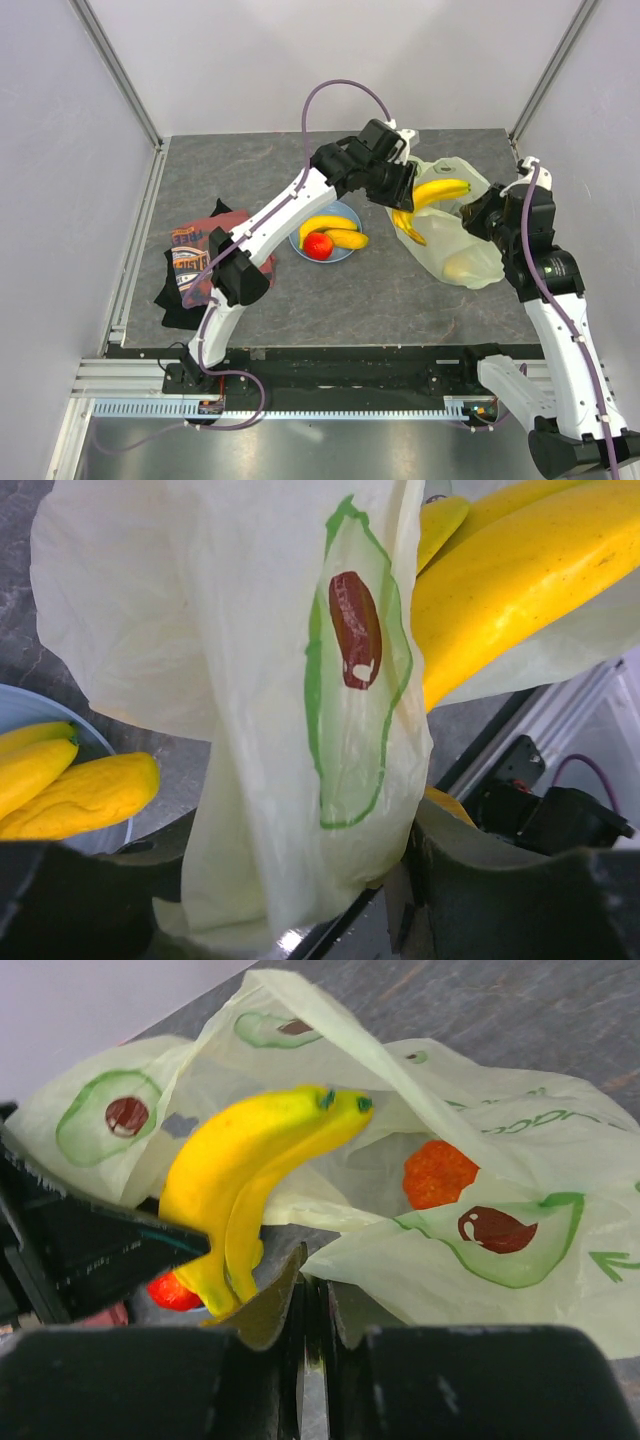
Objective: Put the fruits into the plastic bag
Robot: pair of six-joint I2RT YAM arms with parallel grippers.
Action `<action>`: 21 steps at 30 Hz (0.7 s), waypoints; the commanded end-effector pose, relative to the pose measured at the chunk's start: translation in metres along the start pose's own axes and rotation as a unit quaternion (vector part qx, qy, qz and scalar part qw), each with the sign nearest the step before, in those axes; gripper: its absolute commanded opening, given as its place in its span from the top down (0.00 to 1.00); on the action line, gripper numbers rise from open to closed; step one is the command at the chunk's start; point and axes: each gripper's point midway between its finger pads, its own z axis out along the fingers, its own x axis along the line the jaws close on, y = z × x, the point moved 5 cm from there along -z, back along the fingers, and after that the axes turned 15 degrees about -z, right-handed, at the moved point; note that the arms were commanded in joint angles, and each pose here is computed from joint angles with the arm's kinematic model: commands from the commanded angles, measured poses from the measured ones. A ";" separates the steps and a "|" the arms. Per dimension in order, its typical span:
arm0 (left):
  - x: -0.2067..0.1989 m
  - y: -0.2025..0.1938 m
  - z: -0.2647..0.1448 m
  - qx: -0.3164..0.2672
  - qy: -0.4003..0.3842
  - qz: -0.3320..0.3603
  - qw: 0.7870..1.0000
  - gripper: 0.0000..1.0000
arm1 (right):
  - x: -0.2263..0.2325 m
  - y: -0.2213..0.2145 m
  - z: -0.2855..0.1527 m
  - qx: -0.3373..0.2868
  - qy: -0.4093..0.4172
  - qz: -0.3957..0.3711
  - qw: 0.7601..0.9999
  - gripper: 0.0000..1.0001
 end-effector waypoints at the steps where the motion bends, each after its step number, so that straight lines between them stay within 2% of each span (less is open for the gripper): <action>1: -0.002 0.007 -0.012 0.023 -0.033 -0.055 0.998 0.89 | 0.021 0.009 -0.011 -0.039 0.096 -0.038 0.994 0.85; 7: 0.009 -0.009 0.003 0.068 -0.019 -0.075 0.995 0.88 | 0.046 0.001 -0.010 -0.013 0.201 -0.054 0.978 0.84; 12: 0.015 -0.012 0.006 0.081 -0.015 -0.098 0.992 0.84 | 0.049 -0.009 -0.011 0.002 0.217 -0.074 0.973 0.84; 21: 0.017 -0.008 0.009 0.114 -0.070 -0.175 0.975 0.83 | 0.054 -0.064 -0.012 0.100 0.269 -0.131 0.949 0.84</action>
